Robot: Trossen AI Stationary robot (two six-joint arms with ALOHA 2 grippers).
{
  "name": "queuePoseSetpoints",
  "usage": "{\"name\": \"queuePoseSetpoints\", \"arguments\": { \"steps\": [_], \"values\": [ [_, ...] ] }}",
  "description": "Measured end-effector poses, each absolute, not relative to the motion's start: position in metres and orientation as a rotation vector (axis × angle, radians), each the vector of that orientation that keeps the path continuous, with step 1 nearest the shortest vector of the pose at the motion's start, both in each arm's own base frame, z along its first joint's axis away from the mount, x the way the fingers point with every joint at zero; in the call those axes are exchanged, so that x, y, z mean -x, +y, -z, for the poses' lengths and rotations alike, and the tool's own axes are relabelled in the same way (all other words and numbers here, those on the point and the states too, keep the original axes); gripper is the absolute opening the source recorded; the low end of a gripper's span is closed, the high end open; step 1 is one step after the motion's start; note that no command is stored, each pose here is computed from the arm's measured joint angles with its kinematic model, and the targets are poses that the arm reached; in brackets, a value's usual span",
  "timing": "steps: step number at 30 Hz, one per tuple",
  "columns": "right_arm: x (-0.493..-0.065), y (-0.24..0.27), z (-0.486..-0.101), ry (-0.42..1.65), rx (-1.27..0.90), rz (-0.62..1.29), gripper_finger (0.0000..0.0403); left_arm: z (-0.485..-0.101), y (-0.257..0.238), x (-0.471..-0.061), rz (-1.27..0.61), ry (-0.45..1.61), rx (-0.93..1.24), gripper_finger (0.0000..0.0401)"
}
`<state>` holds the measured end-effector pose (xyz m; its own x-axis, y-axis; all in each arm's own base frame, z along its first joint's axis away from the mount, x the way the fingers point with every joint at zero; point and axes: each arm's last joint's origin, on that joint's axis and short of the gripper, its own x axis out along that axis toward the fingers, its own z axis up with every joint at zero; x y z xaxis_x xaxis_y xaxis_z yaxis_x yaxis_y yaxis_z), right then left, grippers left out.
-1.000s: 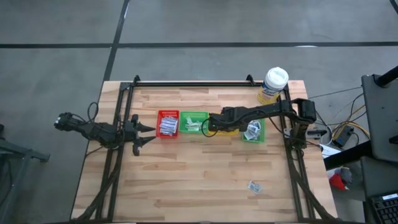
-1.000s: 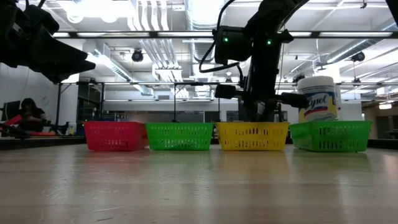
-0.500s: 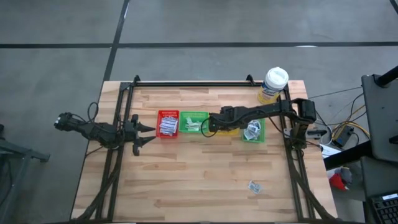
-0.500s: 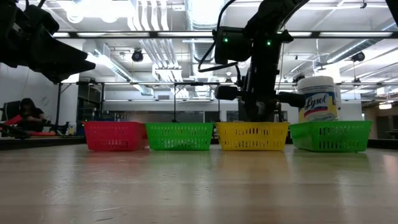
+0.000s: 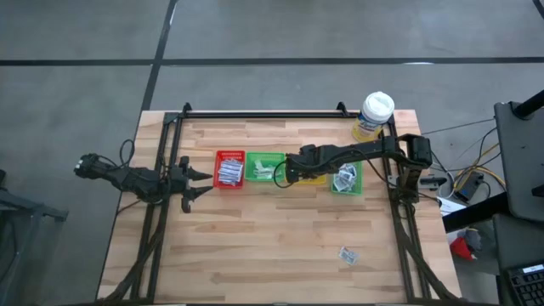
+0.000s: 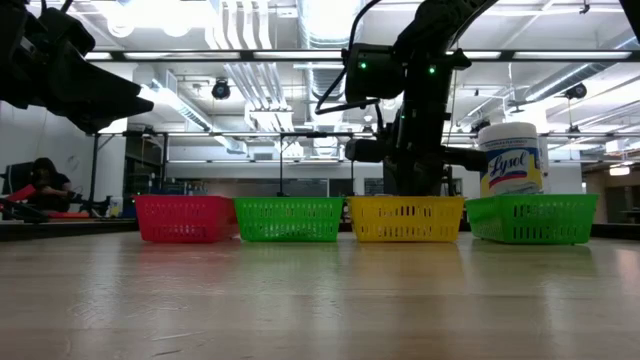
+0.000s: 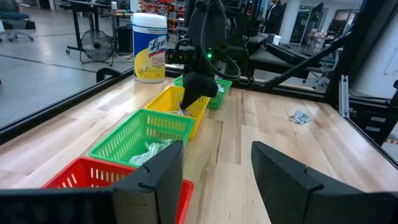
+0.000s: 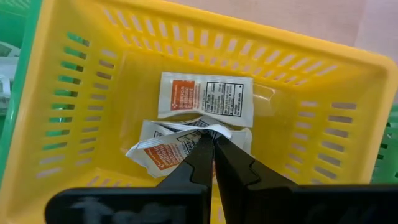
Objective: Pick & Place First Aid Supplies
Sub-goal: Put the orange ointment pack into the yellow bin
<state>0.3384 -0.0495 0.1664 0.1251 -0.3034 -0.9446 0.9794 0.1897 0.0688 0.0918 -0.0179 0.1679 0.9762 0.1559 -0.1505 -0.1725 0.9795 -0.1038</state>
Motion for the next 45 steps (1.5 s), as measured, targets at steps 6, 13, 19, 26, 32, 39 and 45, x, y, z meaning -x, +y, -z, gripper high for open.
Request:
{"name": "queuePoseSetpoints", "arguments": {
  "steps": [6, 13, 19, 26, 32, 39, 45],
  "values": [
    [-0.338, -0.050, -0.166, 1.009, -0.855, 1.116, 0.0008, -0.168, -0.018, -0.092, -0.166, 0.143, 0.117, 0.0188],
    [-0.338, -0.050, -0.166, 1.007, -0.858, 1.118, 0.0013, -0.168, -0.018, -0.092, -0.166, 0.143, 0.117, 0.0188],
    [-0.337, -0.052, -0.165, 1.011, -0.860, 1.124, 0.0054, -0.168, -0.018, -0.092, -0.166, 0.142, 0.117, 0.0188],
    [-0.337, -0.053, -0.165, 0.997, -0.879, 1.137, 0.0119, -0.168, -0.018, -0.092, -0.166, 0.142, 0.117, 0.0188],
    [-0.341, -0.054, -0.177, 0.962, -0.882, 1.107, 0.0146, -0.168, -0.018, -0.092, -0.166, 0.142, 0.117, 0.0188],
    [-0.345, -0.054, -0.195, 0.914, -0.859, 1.081, 0.0152, -0.168, -0.018, -0.092, -0.166, 0.142, 0.117, 0.0188],
    [-0.354, -0.052, -0.210, 0.893, -0.825, 1.020, 0.0142, -0.168, -0.018, -0.092, -0.166, 0.142, 0.117, 0.0188]
  ]
}}
